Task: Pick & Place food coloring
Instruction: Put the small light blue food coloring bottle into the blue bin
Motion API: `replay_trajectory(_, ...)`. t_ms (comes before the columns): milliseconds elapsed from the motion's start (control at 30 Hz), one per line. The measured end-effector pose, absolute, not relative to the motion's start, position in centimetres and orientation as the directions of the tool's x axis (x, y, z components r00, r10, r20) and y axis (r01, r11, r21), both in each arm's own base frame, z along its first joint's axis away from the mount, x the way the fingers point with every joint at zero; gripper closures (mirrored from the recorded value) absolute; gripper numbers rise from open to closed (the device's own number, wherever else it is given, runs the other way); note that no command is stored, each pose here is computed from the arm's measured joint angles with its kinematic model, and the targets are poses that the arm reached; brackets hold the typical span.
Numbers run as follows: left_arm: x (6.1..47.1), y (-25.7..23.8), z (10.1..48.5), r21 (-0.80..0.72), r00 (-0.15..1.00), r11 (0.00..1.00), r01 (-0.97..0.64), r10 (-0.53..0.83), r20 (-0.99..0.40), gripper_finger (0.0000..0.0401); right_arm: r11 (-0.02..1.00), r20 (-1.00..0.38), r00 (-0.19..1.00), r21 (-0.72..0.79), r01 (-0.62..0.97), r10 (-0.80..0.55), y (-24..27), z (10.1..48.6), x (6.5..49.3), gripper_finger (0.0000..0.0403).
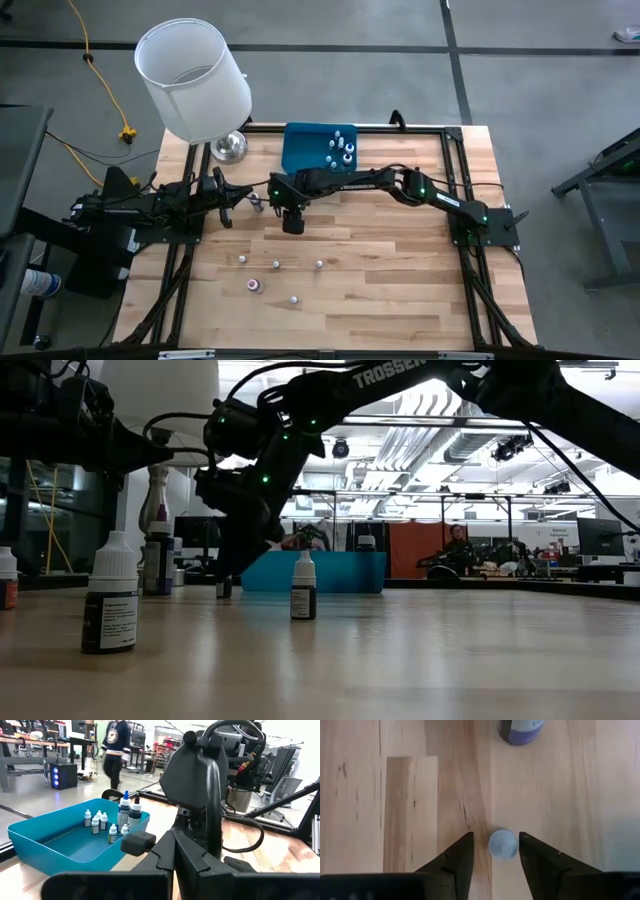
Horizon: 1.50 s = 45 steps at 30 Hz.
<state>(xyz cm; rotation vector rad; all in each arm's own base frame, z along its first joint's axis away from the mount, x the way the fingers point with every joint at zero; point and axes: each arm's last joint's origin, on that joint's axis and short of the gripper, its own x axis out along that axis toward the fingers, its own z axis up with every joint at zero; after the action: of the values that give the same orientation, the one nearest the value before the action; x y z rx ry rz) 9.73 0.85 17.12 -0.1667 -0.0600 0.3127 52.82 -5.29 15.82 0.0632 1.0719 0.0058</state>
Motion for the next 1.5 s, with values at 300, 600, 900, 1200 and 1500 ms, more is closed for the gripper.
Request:
replay_trajectory(300,9.7,0.9,17.1,-0.172,0.95,0.938,-0.301,0.311,0.033,0.0401,0.998,-0.876,0.48,0.054,0.026,0.035,-5.3,15.8,52.8,0.0317)
replay_trajectory(600,9.7,0.9,17.1,-0.172,0.95,0.938,-0.301,0.311,0.033,0.0401,0.998,-0.876,0.48,0.055,0.026,0.035,-5.3,16.1,52.8,0.0333)
replay_trajectory(900,9.7,0.9,17.1,-0.172,0.95,0.938,-0.301,0.311,0.033,0.0401,0.996,-0.856,0.517,0.07,0.062,0.028,-5.1,19.8,51.9,0.0333)
replay_trajectory(1200,9.7,0.9,17.1,-0.172,0.95,0.938,-0.301,0.311,0.033,0.0401,0.989,-0.852,0.518,0.002,0.151,-0.077,-7.0,25.2,49.3,0.0333)
replay_trajectory(1500,9.7,0.9,17.1,-0.172,0.95,0.938,-0.301,0.311,0.033,0.0401,0.94,-0.843,0.521,0.058,0.336,-0.134,-11.8,28.1,46.9,0.0333)
